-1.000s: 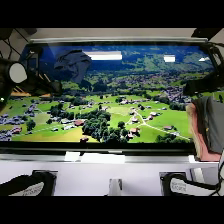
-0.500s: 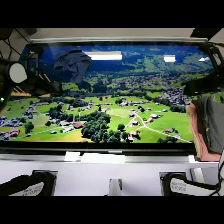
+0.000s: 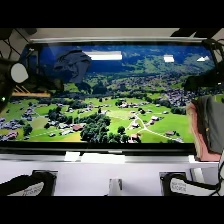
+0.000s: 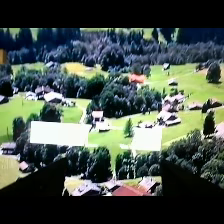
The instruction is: Fold the shirts.
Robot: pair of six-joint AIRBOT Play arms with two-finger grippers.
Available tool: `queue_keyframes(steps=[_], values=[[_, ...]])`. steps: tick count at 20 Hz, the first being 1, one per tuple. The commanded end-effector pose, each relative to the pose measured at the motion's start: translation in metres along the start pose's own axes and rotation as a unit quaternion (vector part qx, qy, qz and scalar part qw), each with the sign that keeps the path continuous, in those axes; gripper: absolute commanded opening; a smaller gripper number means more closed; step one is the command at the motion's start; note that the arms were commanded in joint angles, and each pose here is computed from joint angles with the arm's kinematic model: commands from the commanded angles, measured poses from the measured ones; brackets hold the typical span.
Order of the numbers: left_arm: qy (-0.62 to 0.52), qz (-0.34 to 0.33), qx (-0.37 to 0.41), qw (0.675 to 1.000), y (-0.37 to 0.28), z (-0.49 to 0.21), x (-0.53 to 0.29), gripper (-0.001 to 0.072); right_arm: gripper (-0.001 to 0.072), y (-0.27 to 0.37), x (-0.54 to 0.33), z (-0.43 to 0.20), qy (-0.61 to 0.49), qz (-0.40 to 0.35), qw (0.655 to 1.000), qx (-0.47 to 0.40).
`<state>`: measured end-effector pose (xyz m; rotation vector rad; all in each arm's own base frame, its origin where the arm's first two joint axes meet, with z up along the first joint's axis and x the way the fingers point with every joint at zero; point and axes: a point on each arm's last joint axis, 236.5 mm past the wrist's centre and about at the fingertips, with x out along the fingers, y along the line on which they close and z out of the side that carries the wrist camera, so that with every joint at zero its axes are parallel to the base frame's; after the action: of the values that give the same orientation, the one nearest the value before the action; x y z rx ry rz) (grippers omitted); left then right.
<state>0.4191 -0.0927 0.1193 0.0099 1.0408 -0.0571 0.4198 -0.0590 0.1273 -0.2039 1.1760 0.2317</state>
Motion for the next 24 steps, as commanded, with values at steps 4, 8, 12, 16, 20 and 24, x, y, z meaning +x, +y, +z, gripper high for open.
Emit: queue_keyframes(steps=[4,8,12,16,20,24], values=[[-0.173,-0.047,-0.046,0.983,-0.010,0.104,0.039,0.0579,0.0673,0.004,-0.002,0.030,-0.062,0.011,0.997,0.050],[-0.061,-0.085,-0.198,0.975,0.055,0.116,0.149,0.0617,0.0672,0.033,-0.005,0.046,-0.093,0.074,0.992,0.032],[-0.005,-0.205,-0.295,0.933,0.064,0.111,0.227,0.0618,0.0672,0.052,-0.006,0.057,-0.113,0.118,0.986,0.025],[0.013,-0.204,-0.307,0.930,0.059,0.089,0.276,0.0619,0.0672,0.052,0.000,0.057,-0.109,0.123,0.986,0.025],[-0.016,-0.201,-0.307,0.930,0.047,0.099,0.290,0.0619,0.0672,0.057,-0.001,0.059,-0.113,0.136,0.984,0.023],[-0.051,-0.200,-0.303,0.930,0.036,0.114,0.293,0.0619,0.0672,0.060,-0.002,0.060,-0.116,0.142,0.983,0.024]])
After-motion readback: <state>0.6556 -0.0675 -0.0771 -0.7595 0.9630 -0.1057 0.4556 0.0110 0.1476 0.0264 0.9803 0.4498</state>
